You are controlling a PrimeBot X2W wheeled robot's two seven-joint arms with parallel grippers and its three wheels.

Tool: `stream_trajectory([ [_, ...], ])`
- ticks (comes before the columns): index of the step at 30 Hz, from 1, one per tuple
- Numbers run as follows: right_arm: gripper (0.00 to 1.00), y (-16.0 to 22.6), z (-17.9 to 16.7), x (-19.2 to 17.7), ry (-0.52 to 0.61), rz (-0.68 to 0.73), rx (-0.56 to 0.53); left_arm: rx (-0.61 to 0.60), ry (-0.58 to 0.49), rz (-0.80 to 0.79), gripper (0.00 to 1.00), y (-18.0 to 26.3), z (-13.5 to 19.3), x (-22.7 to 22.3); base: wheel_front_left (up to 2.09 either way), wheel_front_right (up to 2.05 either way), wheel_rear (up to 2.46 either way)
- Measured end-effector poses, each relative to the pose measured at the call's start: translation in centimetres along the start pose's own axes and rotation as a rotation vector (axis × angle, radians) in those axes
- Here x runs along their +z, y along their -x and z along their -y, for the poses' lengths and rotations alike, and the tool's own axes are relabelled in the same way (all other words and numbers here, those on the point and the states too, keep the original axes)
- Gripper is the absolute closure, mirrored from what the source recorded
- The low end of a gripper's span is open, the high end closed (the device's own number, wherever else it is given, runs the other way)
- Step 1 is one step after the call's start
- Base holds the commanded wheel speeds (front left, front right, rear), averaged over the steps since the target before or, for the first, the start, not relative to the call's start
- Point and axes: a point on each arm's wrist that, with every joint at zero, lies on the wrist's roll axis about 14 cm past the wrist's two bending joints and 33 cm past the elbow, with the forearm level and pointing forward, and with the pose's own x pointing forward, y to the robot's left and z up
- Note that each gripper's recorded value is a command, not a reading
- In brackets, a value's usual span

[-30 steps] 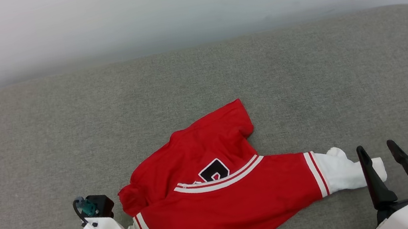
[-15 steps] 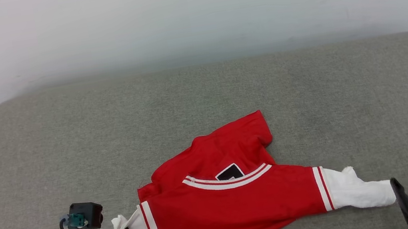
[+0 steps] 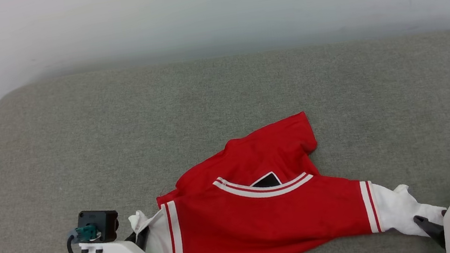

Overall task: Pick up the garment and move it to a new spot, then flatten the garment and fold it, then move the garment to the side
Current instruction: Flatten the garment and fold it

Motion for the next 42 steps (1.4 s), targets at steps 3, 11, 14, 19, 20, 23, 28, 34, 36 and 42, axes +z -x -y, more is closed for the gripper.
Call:
stream_trajectory([
  [3,0.0,-1.0,-0.3,-1.5,0.025,-0.105,0.017,-0.003,0.001,0.005,1.0,-0.3,0.1,0.2,0.0,0.0,0.0],
  [11,1.0,-1.7,-0.6,-4.9,0.011,-0.309,0.047,-0.003,0.015,0.004,1.0,-0.6,0.2,-0.2,0.0,0.0,0.0],
  [14,1.0,-1.6,-0.9,-5.6,-0.015,-0.341,0.065,-0.009,0.019,0.011,1.0,-0.7,0.4,0.0,0.0,0.0,0.0],
  [19,1.0,-1.5,-1.1,-3.4,-0.032,-0.244,0.082,-0.01,0.015,0.062,1.0,-0.7,0.4,1.2,0.0,0.0,0.0],
  [20,1.0,-1.4,-1.0,-2.6,-0.028,-0.203,0.078,-0.008,0.012,0.084,1.0,-0.7,0.3,1.8,0.0,0.0,0.0],
  [23,1.0,-0.8,-0.3,2.1,-0.004,-0.035,0.059,0.001,0.002,0.148,1.0,-0.5,0.0,3.6,0.0,0.0,0.0],
  [28,1.0,2.0,0.9,9.4,0.068,0.23,0.0,0.02,-0.021,0.291,1.0,0.0,-0.8,8.0,0.0,0.0,0.0],
  [34,1.0,5.8,1.4,17.1,0.145,0.5,-0.075,0.019,-0.03,0.455,1.0,-0.1,-1.4,14.4,0.0,0.0,0.0],
  [36,1.0,6.6,1.2,19.3,0.158,0.564,-0.087,0.019,-0.027,0.516,1.0,-0.3,-1.6,16.9,0.0,0.0,0.0],
  [42,1.0,9.3,0.7,27.3,0.199,0.77,-0.126,0.005,-0.054,0.653,1.0,-1.8,-1.6,24.2,0.0,0.0,0.0],
])
